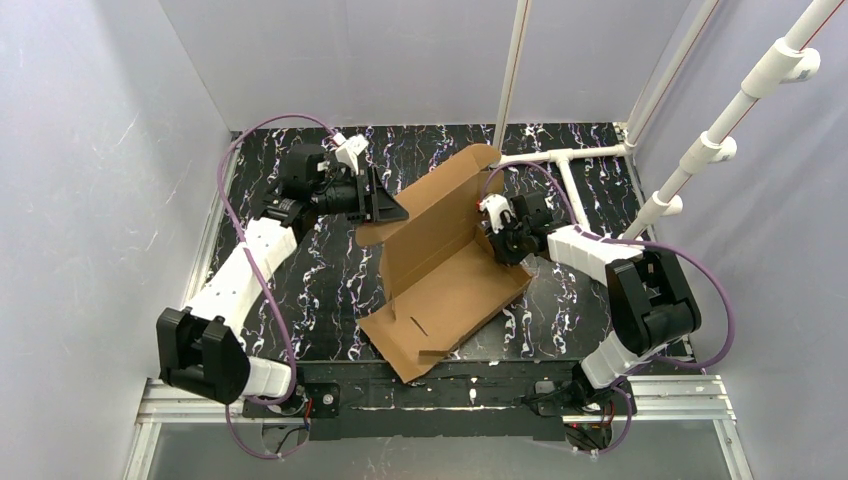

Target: Fold the paper box

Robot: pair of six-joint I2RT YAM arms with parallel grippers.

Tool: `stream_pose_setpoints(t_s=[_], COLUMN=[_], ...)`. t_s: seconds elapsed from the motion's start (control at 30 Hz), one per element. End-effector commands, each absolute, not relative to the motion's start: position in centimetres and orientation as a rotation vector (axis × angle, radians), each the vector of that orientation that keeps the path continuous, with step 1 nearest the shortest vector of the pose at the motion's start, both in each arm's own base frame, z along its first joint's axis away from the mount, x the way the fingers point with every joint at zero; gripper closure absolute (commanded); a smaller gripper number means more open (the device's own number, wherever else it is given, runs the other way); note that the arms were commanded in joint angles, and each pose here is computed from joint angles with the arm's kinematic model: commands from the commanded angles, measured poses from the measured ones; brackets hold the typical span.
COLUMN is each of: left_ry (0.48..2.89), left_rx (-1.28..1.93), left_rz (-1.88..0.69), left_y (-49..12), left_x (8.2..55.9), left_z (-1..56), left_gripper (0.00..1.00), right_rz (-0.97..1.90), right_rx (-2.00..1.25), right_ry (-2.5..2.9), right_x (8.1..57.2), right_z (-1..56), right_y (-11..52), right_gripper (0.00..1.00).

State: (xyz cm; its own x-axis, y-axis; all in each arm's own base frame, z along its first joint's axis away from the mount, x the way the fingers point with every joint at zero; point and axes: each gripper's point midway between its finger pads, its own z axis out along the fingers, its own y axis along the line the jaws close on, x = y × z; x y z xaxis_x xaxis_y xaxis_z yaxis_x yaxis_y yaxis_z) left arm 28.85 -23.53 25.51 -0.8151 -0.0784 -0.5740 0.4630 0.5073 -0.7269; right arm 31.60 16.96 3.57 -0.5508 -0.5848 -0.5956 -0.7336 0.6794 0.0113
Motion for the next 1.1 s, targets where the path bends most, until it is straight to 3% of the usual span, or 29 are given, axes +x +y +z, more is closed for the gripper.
stream_pose_setpoints(t_s=[0.0, 0.1, 0.2, 0.3, 0.47, 0.57, 0.7, 0.73, 1.07], left_ry=[2.126, 2.051, 1.961, 1.991, 2.172, 2.216, 2.259, 2.285, 2.414], left_rx=[0.315, 0.270, 0.150, 0.080, -0.050, -0.160, -0.306, -0.328, -0.242], left_rz=[-1.126, -0.874, -0.591, -0.532, -0.610, -0.737, -0.966, -0.979, -0.766], left_y=[-22.3, -19.1, -14.0, -11.1, -10.5, -11.4, -14.0, -14.3, -17.2], left_x=[31.3, 32.7, 32.6, 29.5, 23.2, 20.5, 20.5, 21.0, 28.1], left_z=[28.0, 30.4, 33.0, 32.1, 24.1, 20.1, 15.7, 14.7, 10.9], left_gripper=[0.35, 0.05, 0.02, 0.02, 0.28, 0.38, 0.75, 0.79, 0.89], right_rz=[0.373, 0.323, 0.309, 0.317, 0.310, 0.338, 0.366, 0.366, 0.371], right_rx=[-0.882, -0.738, -0.647, -0.596, -0.479, -0.459, -0.459, -0.460, -0.466], right_ry=[2.240, 2.268, 2.280, 2.267, 2.261, 2.274, 2.291, 2.293, 2.284], right_x=[33.3, 34.6, 35.5, 35.8, 36.3, 36.2, 36.1, 36.0, 35.8], right_z=[6.3, 6.2, 6.2, 6.6, 7.1, 6.7, 6.1, 6.0, 6.1], right_y=[17.9, 17.3, 17.1, 16.8, 15.5, 15.8, 16.2, 16.2, 16.2], right_gripper=[0.74, 0.78, 0.90, 0.99, 0.99, 0.99, 0.99, 0.99, 0.99])
